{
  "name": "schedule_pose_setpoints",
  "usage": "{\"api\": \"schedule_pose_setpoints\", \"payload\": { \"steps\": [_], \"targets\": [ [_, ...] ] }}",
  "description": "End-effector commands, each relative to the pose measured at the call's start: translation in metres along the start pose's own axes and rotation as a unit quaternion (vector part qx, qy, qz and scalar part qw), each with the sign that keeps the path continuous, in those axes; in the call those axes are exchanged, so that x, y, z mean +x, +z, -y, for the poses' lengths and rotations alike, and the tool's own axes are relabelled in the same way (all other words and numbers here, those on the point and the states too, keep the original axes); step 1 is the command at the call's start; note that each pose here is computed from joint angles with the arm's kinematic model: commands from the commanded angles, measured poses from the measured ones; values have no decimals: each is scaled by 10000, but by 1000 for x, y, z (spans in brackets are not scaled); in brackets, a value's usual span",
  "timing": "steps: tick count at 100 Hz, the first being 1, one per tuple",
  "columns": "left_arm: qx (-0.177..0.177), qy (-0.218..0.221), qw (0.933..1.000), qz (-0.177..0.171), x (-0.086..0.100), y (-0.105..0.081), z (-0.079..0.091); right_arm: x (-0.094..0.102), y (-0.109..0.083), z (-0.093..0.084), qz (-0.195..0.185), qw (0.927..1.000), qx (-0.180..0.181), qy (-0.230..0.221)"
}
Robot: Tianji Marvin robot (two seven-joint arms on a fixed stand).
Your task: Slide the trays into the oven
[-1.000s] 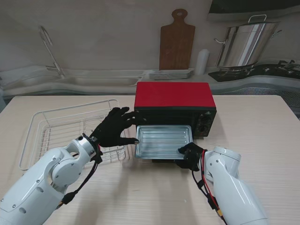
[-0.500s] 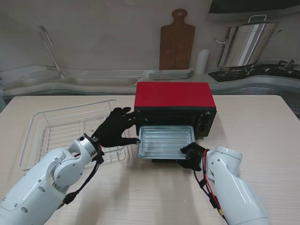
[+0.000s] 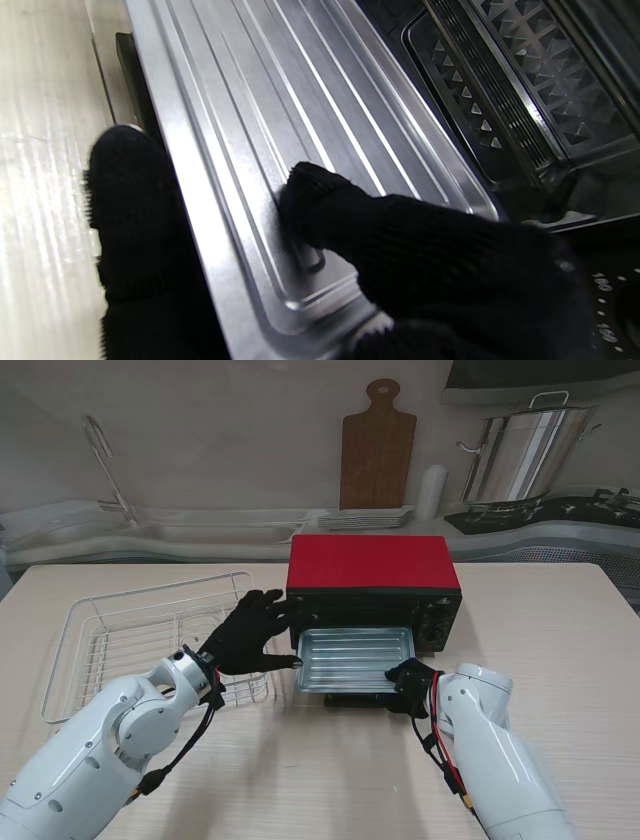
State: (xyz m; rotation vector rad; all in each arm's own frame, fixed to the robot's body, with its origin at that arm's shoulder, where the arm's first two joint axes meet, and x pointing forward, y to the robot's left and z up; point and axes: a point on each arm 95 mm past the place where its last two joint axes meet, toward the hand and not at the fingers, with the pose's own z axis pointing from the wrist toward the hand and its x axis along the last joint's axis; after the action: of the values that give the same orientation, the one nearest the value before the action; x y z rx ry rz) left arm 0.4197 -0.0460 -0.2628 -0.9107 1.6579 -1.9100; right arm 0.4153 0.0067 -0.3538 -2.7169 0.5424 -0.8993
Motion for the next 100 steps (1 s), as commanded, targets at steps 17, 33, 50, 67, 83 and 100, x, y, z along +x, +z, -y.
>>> {"api": "schedule_pose_setpoints", "payload": {
  "steps": [17, 33, 50, 67, 83, 100],
  "targets": [
    [-56, -30, 10000, -19, 3, 2, -1, -2, -2, 6, 54, 9997, 211, 79],
    [-51, -29, 10000, -22, 3, 2, -2, -2, -1, 4, 50, 9997, 225, 56],
    [-46, -30, 10000, -18, 3, 2, -2, 0, 0, 3, 44, 9997, 229, 90],
    [-51, -20, 10000, -15, 4, 2, -1, 1, 2, 3, 78, 9995, 274, 152],
    [-48, -1, 10000, -12, 4, 2, -1, 3, 2, 3, 64, 9994, 293, 153],
    [-50, 15, 10000, -17, 4, 3, -1, 4, 4, 3, 21, 9995, 303, 105]
  ]
}}
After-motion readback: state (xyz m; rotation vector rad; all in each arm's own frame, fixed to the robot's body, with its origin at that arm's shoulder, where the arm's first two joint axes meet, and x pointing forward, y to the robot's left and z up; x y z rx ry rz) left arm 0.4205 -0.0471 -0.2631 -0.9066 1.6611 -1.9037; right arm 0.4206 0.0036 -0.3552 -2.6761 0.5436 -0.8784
